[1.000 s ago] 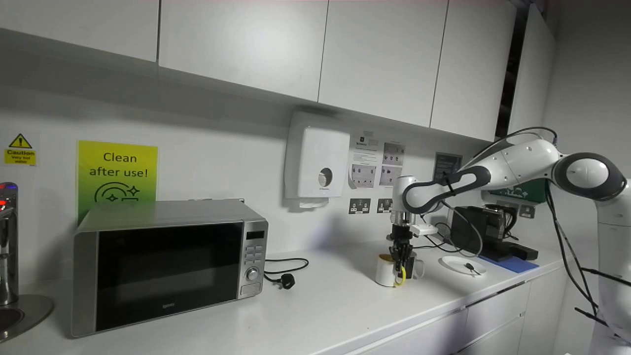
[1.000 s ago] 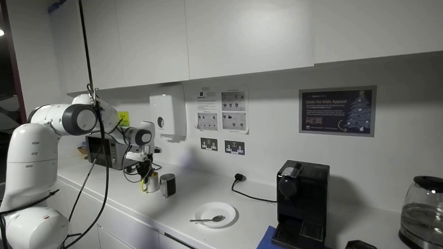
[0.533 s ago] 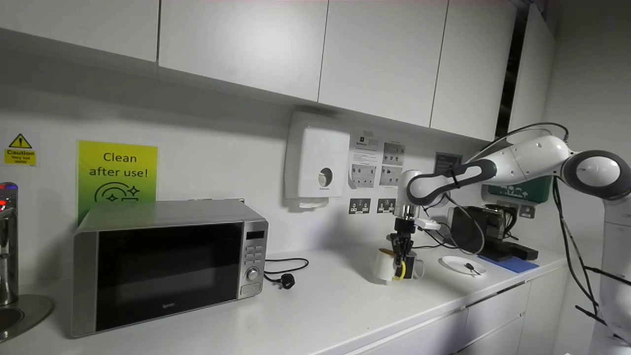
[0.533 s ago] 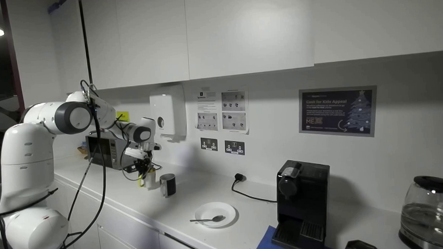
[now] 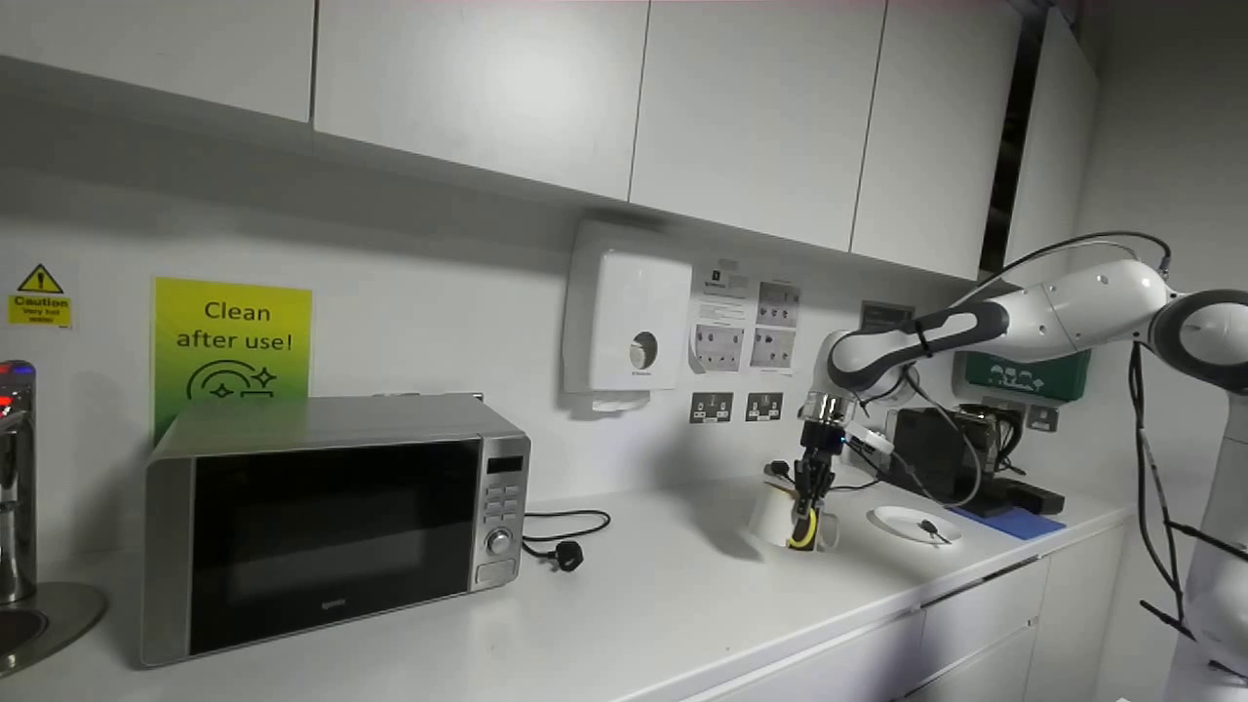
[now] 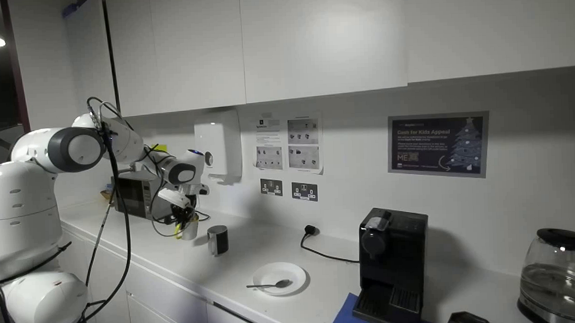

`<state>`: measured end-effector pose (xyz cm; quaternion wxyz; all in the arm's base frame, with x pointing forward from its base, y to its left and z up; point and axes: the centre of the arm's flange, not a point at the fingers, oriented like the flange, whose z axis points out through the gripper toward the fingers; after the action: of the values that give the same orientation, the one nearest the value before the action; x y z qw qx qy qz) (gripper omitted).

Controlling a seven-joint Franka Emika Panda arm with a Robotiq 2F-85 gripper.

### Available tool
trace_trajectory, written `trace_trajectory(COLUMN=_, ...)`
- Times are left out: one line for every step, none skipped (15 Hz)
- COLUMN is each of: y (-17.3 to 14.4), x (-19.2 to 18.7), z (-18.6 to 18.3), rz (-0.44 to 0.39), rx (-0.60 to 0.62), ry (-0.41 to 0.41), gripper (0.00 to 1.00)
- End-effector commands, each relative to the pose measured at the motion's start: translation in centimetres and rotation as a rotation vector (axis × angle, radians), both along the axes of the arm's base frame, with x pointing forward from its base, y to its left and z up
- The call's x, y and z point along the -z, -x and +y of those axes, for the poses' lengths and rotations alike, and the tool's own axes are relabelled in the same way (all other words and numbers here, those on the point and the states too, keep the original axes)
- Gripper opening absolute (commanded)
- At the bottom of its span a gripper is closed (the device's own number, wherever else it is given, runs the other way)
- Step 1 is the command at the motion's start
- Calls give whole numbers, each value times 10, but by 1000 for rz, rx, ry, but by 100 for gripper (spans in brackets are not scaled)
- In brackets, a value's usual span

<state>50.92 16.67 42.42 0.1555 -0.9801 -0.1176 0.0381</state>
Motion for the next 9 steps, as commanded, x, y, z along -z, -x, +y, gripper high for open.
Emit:
trace_trajectory(y=18, x=-24, z=-26, rz=-23, rx=-10, ry=-61, gripper=5)
trace_trajectory(y=16, x=-27, z=-31, rz=-27, rx=-6, ry=-68, gripper=5)
trace_trajectory(y=14, x=-28, z=-36, rz=-23, rx=-5, ry=-80, gripper=5)
trace_trajectory(y=11, x=-29, z=-42, rz=-18, rx=-3, ry=-93, gripper=5)
trace_trajectory(y=10, x=-30, z=-46, rz=-13, rx=-3, ry=-104, gripper=5)
trace_trajectory(y=8, x=-30, z=-52, rz=-8, rx=-2, ry=-114, gripper=5)
trace_trajectory(y=5, x=-29, z=-57, rz=1, rx=-6, ry=-128, gripper=5)
trace_trajectory(y=2, x=-28, z=-61, rz=14, rx=-14, ry=-141, gripper=5)
trace_trajectory(y=-1, x=-26, z=-65, rz=29, rx=-25, ry=-154, gripper=5)
